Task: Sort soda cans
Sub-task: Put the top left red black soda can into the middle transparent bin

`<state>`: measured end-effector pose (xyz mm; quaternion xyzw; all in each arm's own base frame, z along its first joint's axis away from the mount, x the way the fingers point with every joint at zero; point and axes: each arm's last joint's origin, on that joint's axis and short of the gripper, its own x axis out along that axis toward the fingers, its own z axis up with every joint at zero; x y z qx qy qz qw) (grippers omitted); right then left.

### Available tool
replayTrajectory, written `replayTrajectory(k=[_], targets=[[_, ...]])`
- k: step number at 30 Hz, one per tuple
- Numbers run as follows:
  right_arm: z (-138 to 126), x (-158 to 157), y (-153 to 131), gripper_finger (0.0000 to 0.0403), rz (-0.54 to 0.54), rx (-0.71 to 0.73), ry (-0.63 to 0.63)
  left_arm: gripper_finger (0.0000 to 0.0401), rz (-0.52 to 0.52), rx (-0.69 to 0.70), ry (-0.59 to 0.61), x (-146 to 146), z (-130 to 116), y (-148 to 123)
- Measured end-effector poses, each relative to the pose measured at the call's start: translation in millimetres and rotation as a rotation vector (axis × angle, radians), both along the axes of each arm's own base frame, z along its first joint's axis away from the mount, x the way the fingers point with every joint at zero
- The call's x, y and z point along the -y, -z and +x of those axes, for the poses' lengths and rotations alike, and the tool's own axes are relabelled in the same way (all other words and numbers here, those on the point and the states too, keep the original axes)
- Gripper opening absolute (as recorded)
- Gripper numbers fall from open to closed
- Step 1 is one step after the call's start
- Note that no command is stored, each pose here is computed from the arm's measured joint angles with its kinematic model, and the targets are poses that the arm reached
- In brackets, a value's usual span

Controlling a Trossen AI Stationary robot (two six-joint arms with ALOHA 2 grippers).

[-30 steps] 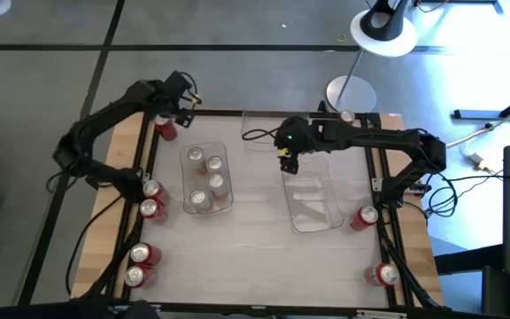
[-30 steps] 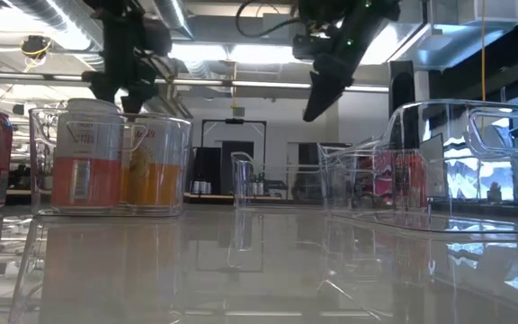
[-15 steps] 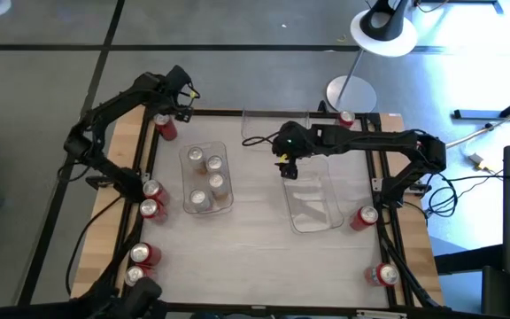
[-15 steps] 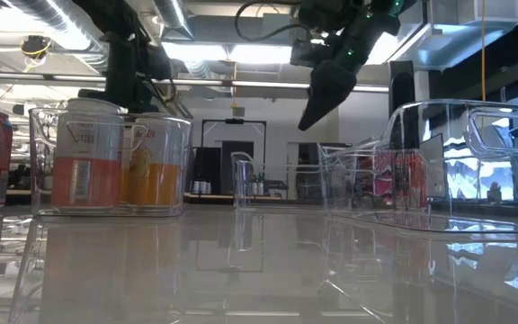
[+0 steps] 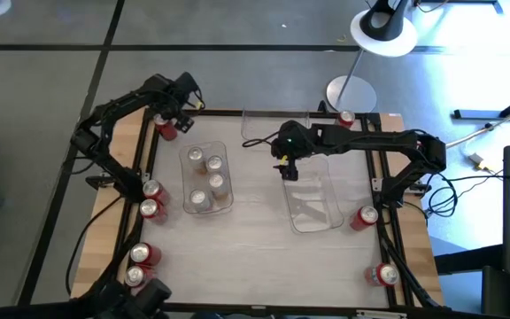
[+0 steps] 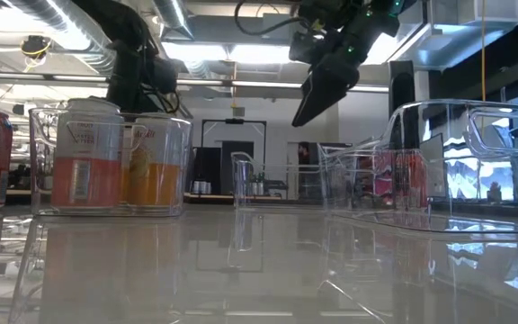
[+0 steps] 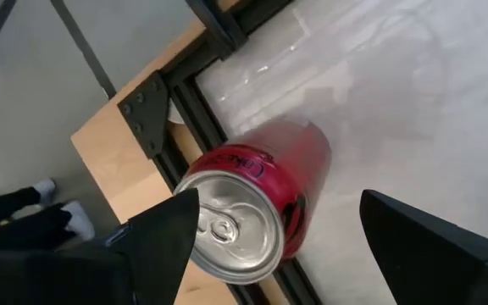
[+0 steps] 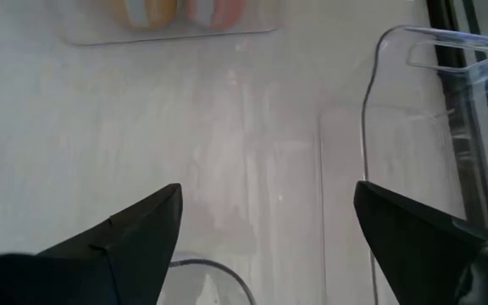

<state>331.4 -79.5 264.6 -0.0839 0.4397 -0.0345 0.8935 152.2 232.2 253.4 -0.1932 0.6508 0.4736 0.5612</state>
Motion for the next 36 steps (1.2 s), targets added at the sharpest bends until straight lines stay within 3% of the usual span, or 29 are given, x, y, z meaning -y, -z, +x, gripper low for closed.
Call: replayTrajectory(k=[13,19,25,31,36], targets=[[3,0,-2,0.0347,0.005,0.039,0.003,0.0315,-0.097,-0.171,0.085,-7,8,24],[5,1,-5,0.0347,-0.002,0.073,0.004,0.0316,-0.137,-0.099,0.162,0,12,19],[6,1,-5,0.0347,-0.004,0.084,0.004,0.0315,-0.065,0.035,0.252,0,20,8],[6,1,-5,0.0347,-0.004,0.083,0.004,0.0315,-0.053,0.043,0.239,2,15,2],[6,1,-5,0.0347,-0.004,0.083,0.005,0.0315,-0.079,0.011,0.161,2,5,2]])
